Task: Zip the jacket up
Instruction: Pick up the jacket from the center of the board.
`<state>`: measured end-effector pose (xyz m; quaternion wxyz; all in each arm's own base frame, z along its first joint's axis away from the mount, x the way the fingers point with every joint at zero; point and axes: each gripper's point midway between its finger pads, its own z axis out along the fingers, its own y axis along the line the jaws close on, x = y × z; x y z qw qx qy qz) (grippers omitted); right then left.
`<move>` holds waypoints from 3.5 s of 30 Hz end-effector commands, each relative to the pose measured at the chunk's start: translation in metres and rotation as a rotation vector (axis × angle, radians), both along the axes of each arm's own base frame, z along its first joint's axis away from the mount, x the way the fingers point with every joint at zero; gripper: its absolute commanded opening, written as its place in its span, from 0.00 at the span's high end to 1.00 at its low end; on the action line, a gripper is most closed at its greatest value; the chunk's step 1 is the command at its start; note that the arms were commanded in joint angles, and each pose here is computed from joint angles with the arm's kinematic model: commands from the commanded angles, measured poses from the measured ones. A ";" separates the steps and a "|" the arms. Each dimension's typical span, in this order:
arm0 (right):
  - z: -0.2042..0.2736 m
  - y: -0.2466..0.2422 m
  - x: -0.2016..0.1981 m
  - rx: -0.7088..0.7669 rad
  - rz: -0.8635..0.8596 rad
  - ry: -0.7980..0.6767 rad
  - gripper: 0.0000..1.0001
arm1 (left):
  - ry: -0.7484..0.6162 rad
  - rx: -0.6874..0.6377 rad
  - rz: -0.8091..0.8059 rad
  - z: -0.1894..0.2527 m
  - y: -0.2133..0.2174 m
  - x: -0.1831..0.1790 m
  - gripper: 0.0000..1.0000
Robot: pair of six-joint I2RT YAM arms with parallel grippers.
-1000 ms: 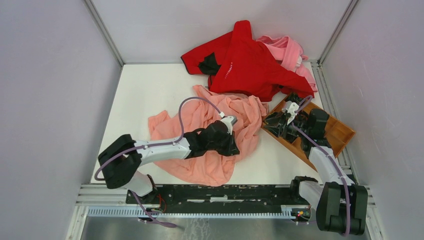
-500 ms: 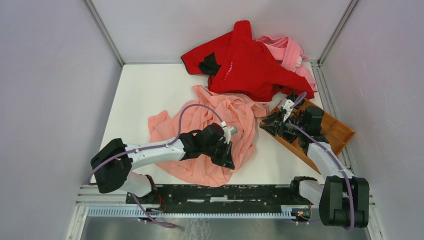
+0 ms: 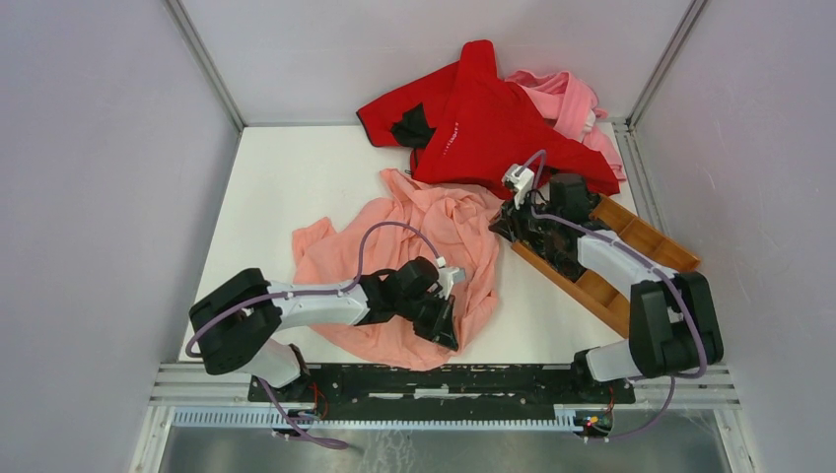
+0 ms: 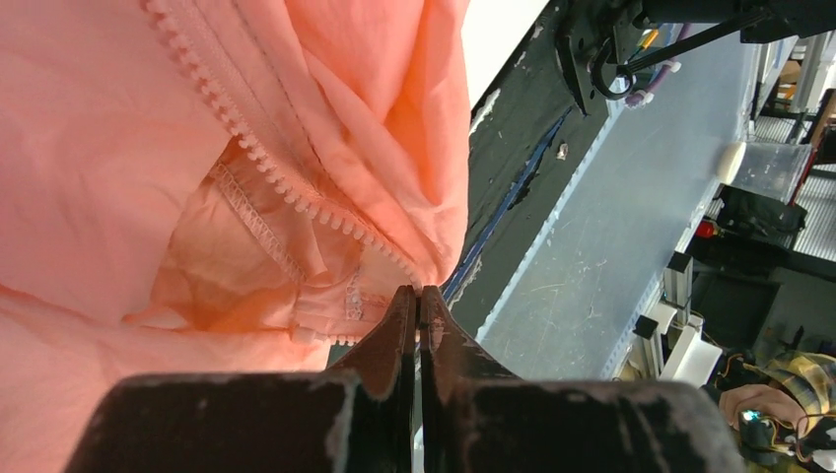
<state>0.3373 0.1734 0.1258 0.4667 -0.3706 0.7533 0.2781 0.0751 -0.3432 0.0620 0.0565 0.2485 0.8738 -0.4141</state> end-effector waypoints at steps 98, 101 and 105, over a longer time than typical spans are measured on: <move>0.059 0.048 -0.039 0.146 0.607 -0.249 0.99 | -1.216 -0.267 -0.389 0.038 -0.004 0.167 0.50; 0.059 0.048 -0.039 0.148 0.605 -0.245 0.99 | -1.222 -0.258 -0.430 0.030 -0.007 0.165 0.51; 0.059 0.048 -0.038 0.152 0.603 -0.241 0.99 | -1.226 -0.238 -0.458 0.022 -0.009 0.165 0.52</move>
